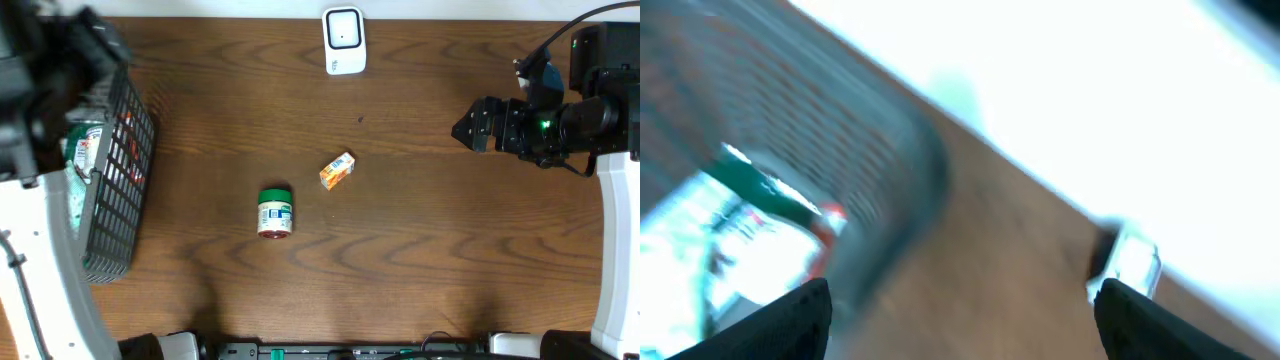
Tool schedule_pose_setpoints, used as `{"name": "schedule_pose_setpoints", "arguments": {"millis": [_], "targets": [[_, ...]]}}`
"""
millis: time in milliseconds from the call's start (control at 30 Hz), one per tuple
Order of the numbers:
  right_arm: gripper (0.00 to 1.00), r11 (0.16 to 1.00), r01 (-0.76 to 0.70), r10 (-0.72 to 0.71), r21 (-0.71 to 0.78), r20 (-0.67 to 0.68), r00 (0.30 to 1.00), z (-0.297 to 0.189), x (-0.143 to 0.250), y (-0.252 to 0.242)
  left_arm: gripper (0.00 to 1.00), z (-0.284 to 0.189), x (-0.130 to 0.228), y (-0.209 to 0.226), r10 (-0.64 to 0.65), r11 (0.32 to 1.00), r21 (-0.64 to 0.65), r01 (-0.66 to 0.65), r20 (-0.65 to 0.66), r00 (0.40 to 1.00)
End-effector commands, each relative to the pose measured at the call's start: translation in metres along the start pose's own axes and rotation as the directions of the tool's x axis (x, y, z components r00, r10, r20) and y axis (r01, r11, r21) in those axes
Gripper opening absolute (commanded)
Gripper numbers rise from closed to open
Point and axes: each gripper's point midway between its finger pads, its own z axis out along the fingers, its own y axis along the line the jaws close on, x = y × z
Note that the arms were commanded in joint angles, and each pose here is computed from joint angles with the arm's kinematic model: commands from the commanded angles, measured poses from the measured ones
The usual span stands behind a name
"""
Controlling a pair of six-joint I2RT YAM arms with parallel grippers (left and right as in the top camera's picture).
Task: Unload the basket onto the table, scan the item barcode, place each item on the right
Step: 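Move the left gripper back into the basket toward the cotton swab box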
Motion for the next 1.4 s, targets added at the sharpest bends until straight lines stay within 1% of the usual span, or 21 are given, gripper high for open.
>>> {"name": "schedule_pose_setpoints", "arguments": {"millis": [0,67,233,333,433,533,667,733,1033,1367], "targets": [[0.99,1.000,0.006,-0.006,-0.015,0.009,1.000,-0.003,-0.001,0.007,0.83,0.000,-0.022,0.032,-0.059,0.996,-0.061,0.063,0.057,0.997],[0.99,1.000,0.006,-0.006,-0.015,0.009,1.000,-0.003,-0.001,0.007,0.83,0.006,-0.026,0.047,-0.072,0.994,-0.079,0.076,0.050,0.996],[0.99,1.000,0.006,-0.006,-0.015,0.009,1.000,-0.003,-0.001,0.007,0.84,0.040,-0.017,0.080,-0.100,0.987,-0.132,0.094,-0.040,0.994],[0.99,1.000,0.006,-0.006,-0.015,0.009,1.000,-0.003,-0.001,0.007,0.83,0.064,-0.003,0.099,-0.073,0.983,-0.176,0.050,-0.126,0.989],[0.99,1.000,0.006,-0.006,-0.015,0.009,1.000,-0.003,-0.001,0.007,0.83,0.088,0.017,0.112,-0.021,0.980,-0.196,-0.025,-0.230,0.973],[0.99,1.000,0.006,-0.006,-0.015,0.009,1.000,-0.003,-0.001,0.007,0.83,0.107,0.037,0.123,0.070,0.973,-0.183,-0.138,-0.337,0.939],[0.99,1.000,0.006,-0.006,-0.015,0.009,1.000,-0.003,-0.001,0.007,0.84,0.129,0.050,0.135,0.113,0.964,-0.177,-0.198,-0.402,0.909],[0.99,1.000,0.006,-0.006,-0.015,0.009,1.000,-0.003,-0.001,0.007,0.88,0.141,0.058,0.140,0.131,0.960,-0.167,-0.223,-0.437,0.890],[0.99,1.000,0.006,-0.006,-0.015,0.009,1.000,-0.003,-0.001,0.007,0.89,0.177,0.113,0.167,0.089,0.956,-0.166,-0.243,-0.623,0.777],[0.99,1.000,0.006,-0.006,-0.015,0.009,1.000,-0.003,-0.001,0.007,0.89,0.212,0.157,0.194,0.106,0.944,-0.136,-0.302,-0.739,0.665]]}}
